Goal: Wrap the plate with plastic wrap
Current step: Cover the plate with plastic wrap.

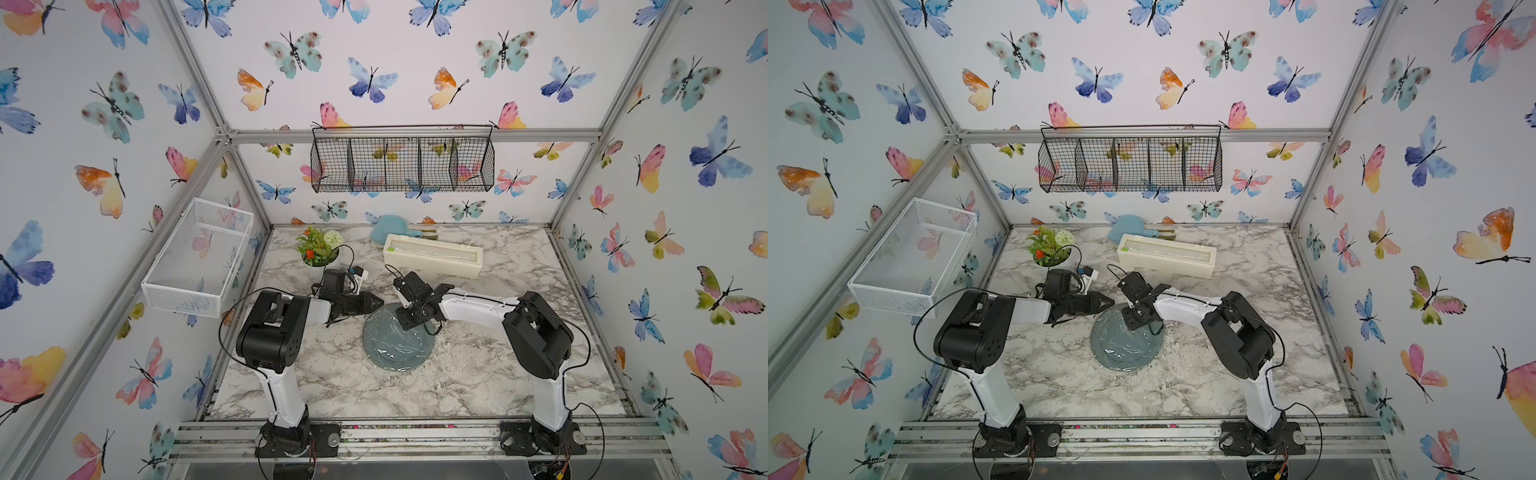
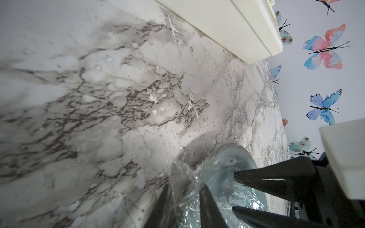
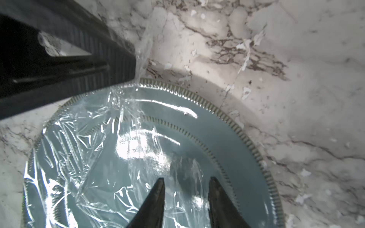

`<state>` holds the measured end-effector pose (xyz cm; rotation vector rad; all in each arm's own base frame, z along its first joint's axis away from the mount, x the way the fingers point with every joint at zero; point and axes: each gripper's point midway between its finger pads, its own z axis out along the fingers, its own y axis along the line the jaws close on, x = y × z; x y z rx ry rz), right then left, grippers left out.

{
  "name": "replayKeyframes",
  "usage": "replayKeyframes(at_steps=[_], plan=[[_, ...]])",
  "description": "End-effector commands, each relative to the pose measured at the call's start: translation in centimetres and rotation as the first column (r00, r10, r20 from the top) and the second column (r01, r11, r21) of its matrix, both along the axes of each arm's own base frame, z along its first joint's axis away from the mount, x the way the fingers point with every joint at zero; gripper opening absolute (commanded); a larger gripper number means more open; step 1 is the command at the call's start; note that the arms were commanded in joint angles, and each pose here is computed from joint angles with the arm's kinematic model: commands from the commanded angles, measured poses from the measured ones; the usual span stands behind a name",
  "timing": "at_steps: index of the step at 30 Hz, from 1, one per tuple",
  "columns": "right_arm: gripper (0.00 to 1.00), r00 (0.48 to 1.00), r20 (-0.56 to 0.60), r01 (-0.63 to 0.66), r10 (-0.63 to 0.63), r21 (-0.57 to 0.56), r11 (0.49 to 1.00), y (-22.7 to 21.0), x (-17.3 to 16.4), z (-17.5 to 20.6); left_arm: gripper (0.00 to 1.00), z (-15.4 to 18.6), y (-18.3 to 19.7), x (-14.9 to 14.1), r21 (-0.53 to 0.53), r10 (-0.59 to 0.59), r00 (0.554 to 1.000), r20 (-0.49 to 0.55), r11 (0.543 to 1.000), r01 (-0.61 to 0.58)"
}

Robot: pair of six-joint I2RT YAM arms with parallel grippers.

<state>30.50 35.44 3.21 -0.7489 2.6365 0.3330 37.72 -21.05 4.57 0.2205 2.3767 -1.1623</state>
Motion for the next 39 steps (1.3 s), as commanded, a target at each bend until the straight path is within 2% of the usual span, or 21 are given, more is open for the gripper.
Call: replayKeyframes(at_steps=[1, 7, 11, 15, 16, 23, 33, 39], plan=[[0.39, 0.999, 0.006, 0.033, -0.032, -0.073, 0.997, -1.7, -0.4, -1.0, 0.25, 0.0, -0.3, -0.1, 0.0, -0.016, 1.0, 0.005, 1.0, 0.016], [0.37, 0.999, 0.017, 0.035, -0.032, -0.153, 0.988, -2.7, -0.9, -2.3, 0.24, 0.2, -0.2, -0.1, 0.005, -0.014, 1.0, 0.009, 1.0, 0.014], [0.23, 0.999, 0.007, 0.038, -0.037, -0.159, 0.987, -2.8, -1.3, -2.9, 0.23, 0.2, -0.2, 0.0, 0.009, -0.012, 1.0, 0.008, 1.0, 0.012], [0.04, 0.999, 0.032, 0.04, -0.036, -0.126, 0.991, -2.2, -0.9, -1.4, 0.22, 0.5, -0.3, 0.2, 0.013, -0.007, 1.0, 0.016, 1.0, 0.007], [0.02, 0.998, 0.043, 0.043, -0.038, -0.12, 0.992, -2.1, -0.7, -1.0, 0.22, 0.7, -0.4, 0.3, 0.015, -0.007, 1.0, 0.021, 1.0, 0.006], [0.02, 0.99, 0.116, 0.098, -0.086, -0.098, 0.99, -2.5, 0.4, 1.4, 0.22, 1.7, -1.2, 0.9, 0.06, -0.019, 0.999, 0.049, 0.998, 0.016], [0.02, 0.933, 0.279, 0.261, -0.229, -0.082, 0.962, -6.1, 1.7, 4.4, 0.17, 1.9, -1.5, 1.8, 0.093, -0.017, 0.999, 0.048, 0.996, 0.012], [0.02, 0.931, 0.252, 0.298, -0.265, -0.104, 0.949, -7.9, 2.1, 2.9, 0.16, 1.1, -1.9, 2.4, 0.13, -0.027, 0.999, 0.034, 0.991, 0.023]])
